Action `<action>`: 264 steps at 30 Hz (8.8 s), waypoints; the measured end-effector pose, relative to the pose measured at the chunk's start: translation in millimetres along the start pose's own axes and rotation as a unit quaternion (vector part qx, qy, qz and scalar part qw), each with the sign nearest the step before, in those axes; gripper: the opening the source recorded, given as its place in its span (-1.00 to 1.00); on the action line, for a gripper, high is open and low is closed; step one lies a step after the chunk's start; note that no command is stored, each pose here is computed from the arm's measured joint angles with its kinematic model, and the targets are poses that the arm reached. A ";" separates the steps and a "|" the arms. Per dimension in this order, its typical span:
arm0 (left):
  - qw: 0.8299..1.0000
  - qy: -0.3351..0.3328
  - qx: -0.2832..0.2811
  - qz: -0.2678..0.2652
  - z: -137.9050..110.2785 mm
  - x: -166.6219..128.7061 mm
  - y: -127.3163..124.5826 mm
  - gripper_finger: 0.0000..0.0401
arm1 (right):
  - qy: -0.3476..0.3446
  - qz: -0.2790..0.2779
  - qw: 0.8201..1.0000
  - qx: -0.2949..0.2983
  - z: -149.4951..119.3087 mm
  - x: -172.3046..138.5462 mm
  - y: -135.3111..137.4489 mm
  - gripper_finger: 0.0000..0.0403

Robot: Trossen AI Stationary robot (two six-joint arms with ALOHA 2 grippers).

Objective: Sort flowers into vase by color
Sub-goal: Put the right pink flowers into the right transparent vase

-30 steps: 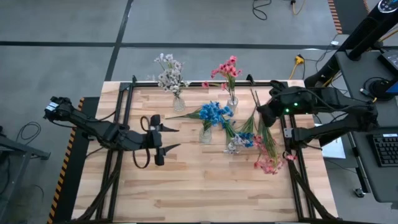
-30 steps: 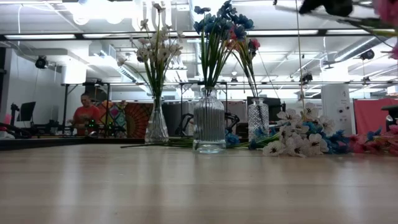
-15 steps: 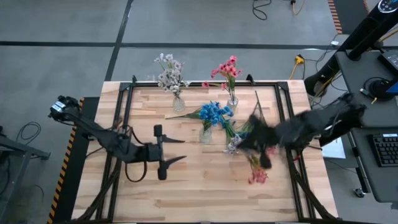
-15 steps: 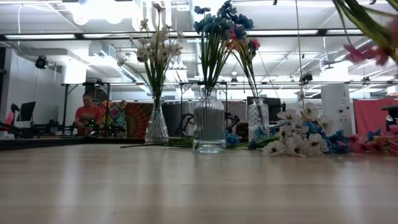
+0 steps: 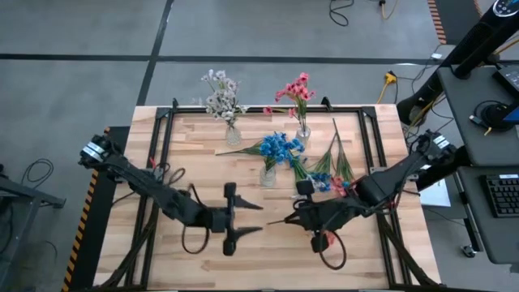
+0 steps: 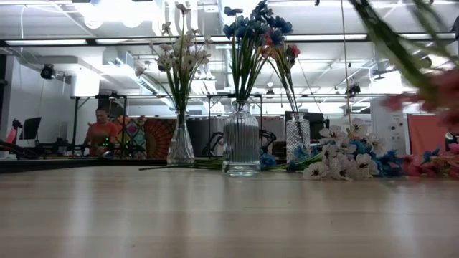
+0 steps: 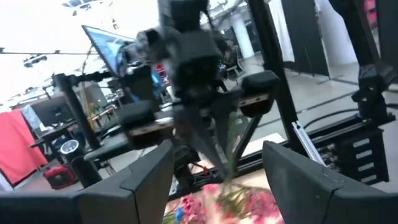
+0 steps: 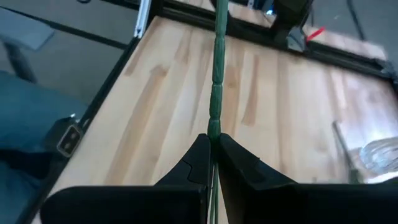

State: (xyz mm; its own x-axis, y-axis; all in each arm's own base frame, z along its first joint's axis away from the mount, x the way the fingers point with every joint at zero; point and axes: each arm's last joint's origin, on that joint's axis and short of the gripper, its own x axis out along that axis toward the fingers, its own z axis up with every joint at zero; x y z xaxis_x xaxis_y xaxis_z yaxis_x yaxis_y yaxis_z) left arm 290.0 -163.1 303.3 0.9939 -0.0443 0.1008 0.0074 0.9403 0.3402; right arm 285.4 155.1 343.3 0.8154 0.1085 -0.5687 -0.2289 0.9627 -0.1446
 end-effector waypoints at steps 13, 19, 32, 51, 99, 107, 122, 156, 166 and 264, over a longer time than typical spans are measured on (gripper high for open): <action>0.999 0.002 0.053 0.003 3.0 26.3 -14.4 -0.32 | 0.000 -0.002 1.000 -0.024 7.4 7.1 2.5 -0.94; 0.998 0.001 0.059 0.003 3.9 25.8 -13.8 -0.89 | 0.001 -0.003 1.000 -0.024 7.3 7.0 2.5 -0.94; 0.995 0.000 0.100 0.002 4.6 24.9 -14.5 -0.99 | -0.018 -0.014 1.000 0.020 11.0 -7.2 -2.9 -0.75; 0.976 -0.036 0.213 0.034 18.7 21.3 -2.9 -1.00 | -0.133 0.039 0.945 0.295 -1.3 -33.3 20.7 -0.05; 0.978 -0.043 0.203 -0.030 13.0 0.4 -75.1 -0.89 | -0.510 -0.065 0.719 0.468 -15.0 88.1 95.7 -0.81; 0.994 -0.008 0.107 -0.023 8.4 -0.3 -76.6 -0.67 | -0.451 -0.149 0.791 0.386 -3.8 66.3 98.0 -0.94; 0.993 0.016 -0.074 -0.091 20.5 -10.0 -61.9 -0.44 | -0.071 -0.375 0.867 0.321 -23.6 -36.6 -1.2 -0.94; 0.996 0.048 -0.042 -0.057 22.5 2.5 62.0 -0.55 | -0.074 -0.323 0.915 0.229 -50.4 -136.1 -120.8 -0.94; 0.998 -0.003 -0.053 -0.017 -8.7 42.6 78.5 -0.54 | -0.267 -0.128 0.942 0.160 -54.7 -128.7 -109.2 -0.94; 0.994 -0.029 -0.082 0.060 -60.4 143.9 75.4 -0.73 | -0.570 0.041 0.820 0.031 -71.9 -22.3 -89.9 -0.94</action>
State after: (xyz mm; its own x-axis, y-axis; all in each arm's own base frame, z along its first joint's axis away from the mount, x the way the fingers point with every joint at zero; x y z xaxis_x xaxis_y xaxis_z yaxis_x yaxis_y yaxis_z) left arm 440.2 -78.2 286.9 0.9807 0.0563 0.1873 -0.0881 0.9821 0.1663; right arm 249.5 48.2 310.7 0.7737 0.3014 0.5573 -0.3092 0.9474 -0.0831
